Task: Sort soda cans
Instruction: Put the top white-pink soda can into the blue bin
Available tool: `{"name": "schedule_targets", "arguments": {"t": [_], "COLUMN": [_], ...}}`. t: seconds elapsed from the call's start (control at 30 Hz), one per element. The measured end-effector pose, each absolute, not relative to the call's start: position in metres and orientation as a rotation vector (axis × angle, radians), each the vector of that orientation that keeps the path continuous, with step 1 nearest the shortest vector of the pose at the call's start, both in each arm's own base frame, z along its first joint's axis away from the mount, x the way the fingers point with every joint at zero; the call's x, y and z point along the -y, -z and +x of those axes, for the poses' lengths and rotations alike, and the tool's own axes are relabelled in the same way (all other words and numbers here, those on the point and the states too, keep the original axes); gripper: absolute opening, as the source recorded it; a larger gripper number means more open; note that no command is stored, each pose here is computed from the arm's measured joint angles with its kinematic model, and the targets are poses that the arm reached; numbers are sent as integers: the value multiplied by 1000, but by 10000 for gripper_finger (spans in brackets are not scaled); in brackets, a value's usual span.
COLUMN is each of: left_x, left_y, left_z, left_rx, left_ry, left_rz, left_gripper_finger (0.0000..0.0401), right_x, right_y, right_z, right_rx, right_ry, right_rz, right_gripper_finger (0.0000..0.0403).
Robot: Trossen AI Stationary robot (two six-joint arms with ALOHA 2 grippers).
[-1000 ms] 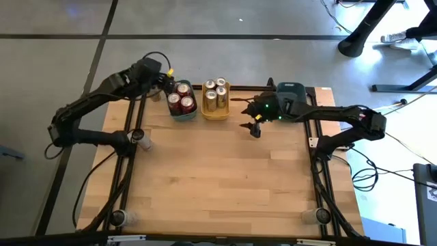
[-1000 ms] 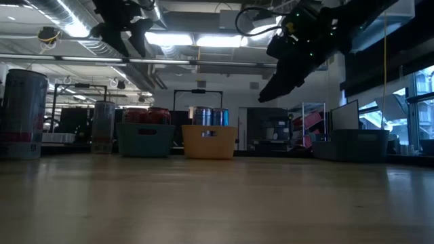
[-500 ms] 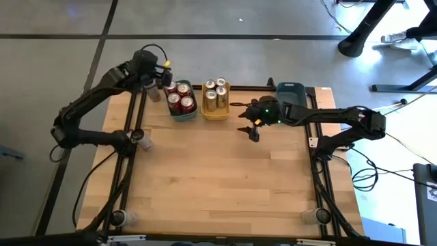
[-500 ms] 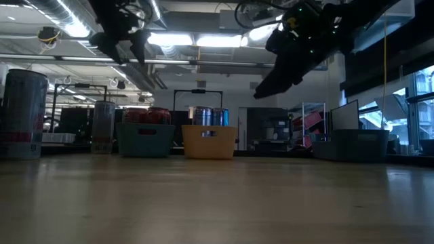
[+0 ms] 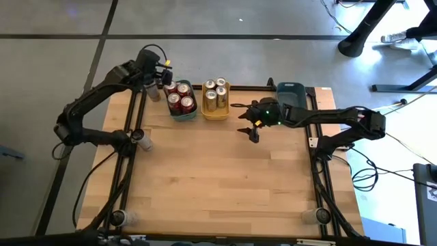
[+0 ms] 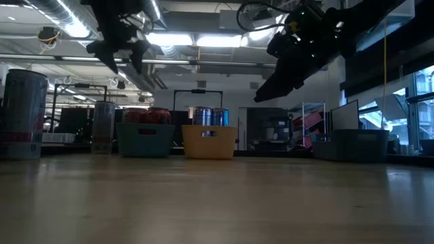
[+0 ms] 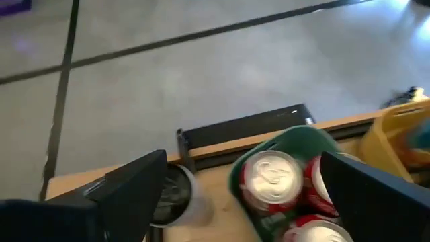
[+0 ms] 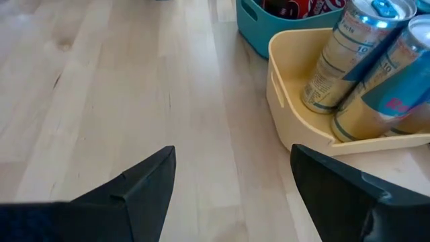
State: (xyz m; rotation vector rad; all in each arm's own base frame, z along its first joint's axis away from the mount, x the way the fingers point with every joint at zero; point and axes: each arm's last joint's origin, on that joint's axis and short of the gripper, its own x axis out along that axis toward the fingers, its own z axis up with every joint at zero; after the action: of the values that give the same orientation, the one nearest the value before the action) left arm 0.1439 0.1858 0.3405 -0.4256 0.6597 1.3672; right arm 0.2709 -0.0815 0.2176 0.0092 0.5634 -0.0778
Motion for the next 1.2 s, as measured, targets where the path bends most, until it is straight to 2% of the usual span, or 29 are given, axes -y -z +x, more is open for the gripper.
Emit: {"name": "schedule_targets", "arguments": {"t": [0.5,1.2], "left_x": [-231,-262], "left_y": [-325,-275], "left_z": [137,149], "left_rx": [-1019,-1230], "left_ry": [-1466,-1499], "left_rz": [-583,-667], "left_gripper_finger": [379,379], "right_x": [79,79], "right_y": [-201,-199], "right_z": [264,263], "right_rx": [-527,-535], "right_ry": [75,73], "right_rz": [17,19], "right_gripper_finger": [293,293]}}
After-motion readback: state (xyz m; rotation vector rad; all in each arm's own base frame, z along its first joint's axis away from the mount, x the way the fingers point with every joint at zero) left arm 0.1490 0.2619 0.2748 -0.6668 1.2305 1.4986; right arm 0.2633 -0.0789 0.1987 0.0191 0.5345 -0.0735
